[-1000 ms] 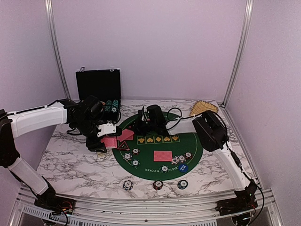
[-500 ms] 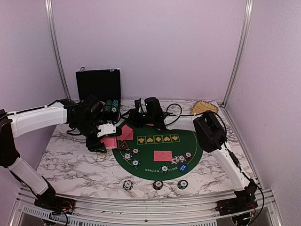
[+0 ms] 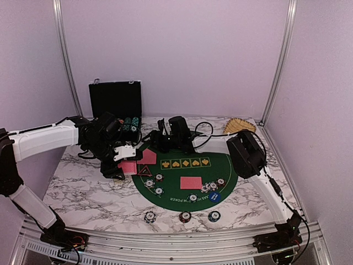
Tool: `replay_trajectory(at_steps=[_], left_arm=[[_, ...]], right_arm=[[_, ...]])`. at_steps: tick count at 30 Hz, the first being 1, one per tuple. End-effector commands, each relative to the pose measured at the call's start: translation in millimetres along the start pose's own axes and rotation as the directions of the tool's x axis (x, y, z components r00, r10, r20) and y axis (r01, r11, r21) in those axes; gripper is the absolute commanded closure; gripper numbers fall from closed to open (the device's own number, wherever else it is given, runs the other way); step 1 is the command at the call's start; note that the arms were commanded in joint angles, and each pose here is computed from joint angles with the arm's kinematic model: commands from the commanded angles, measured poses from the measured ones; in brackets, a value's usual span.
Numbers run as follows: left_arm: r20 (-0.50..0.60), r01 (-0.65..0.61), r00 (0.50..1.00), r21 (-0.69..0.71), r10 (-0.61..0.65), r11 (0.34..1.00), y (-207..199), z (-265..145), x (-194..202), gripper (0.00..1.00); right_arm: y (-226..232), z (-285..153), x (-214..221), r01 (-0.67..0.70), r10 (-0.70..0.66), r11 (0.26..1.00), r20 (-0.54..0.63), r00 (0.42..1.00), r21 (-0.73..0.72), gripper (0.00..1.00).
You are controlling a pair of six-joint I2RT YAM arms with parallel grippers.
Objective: Distribute texas hold em gaming equipment
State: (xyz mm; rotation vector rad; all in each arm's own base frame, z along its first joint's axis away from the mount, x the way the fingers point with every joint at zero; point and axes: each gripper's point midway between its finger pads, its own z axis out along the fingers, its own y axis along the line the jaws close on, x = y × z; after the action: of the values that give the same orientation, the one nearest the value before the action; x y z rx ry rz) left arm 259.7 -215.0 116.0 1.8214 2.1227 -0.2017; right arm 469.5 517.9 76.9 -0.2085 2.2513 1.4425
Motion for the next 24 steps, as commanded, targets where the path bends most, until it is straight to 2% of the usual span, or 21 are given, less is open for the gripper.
replay_trajectory(at_steps=[1,3,5,8,12,14,15,16,18,21,22,23,24], left_arm=[[0.015,0.008,1.0,0.008,-0.008,1.0,-4,-8,-1,0.78],[0.017,0.011,1.0,0.011,-0.012,1.0,-4,-8,-2,0.78],[0.02,0.013,1.0,0.012,-0.014,1.0,-4,-8,-2,0.78],[0.02,0.013,1.0,0.009,-0.013,1.0,-4,-9,-2,0.78],[0.024,0.009,1.0,0.0,-0.009,1.0,-4,-11,-2,0.78],[0.029,0.009,1.0,-0.001,-0.009,1.0,-3,-13,-4,0.78],[0.032,0.01,0.999,-0.001,-0.01,1.0,-3,-13,-4,0.78],[0.033,0.011,0.999,-0.003,-0.011,1.0,-2,-13,-5,0.77],[0.036,0.013,0.999,-0.003,-0.013,1.0,-2,-14,-6,0.78],[0.036,0.013,0.999,-0.003,-0.013,1.0,-2,-14,-5,0.78],[0.035,0.013,0.999,-0.003,-0.013,1.0,-3,-14,-5,0.78],[0.034,0.01,0.999,-0.004,-0.01,1.0,-2,-14,-5,0.78],[0.031,0.013,0.999,-0.004,-0.013,1.0,-2,-13,-4,0.78]], right_arm=[[41,-34,-18,0.086,-0.087,0.996,0.048,0.995,0.007,0.16],[53,-52,-21,0.123,-0.124,0.992,0.061,0.99,0.017,0.02],[55,-71,-18,0.14,-0.142,0.989,0.07,0.987,0.044,0.01],[53,-109,-24,0.127,-0.14,0.988,0.162,0.977,0.085,0.01],[43,-155,-35,0.006,0.0,0.999,0.182,0.983,-0.035,0.01],[50,-182,-34,-0.033,0.078,0.979,0.221,0.972,-0.202,0.01],[46,-187,-32,-0.063,0.112,0.972,0.214,0.97,-0.224,0.01],[37,-183,-28,-0.095,0.127,0.981,0.183,0.975,-0.171,0.01],[21,-174,-22,-0.041,0.033,0.998,0.156,0.987,0.051,0.01],[16,-186,-25,0.037,-0.089,0.954,0.162,0.983,0.298,0.02],[3,-196,-24,-0.023,-0.048,0.941,0.199,0.979,0.339,0.08],[-6,-208,-25,-0.106,0.033,0.945,0.234,0.972,0.309,0.13],[-23,-223,-34,-0.201,0.135,0.955,0.285,0.949,0.216,0.13]])
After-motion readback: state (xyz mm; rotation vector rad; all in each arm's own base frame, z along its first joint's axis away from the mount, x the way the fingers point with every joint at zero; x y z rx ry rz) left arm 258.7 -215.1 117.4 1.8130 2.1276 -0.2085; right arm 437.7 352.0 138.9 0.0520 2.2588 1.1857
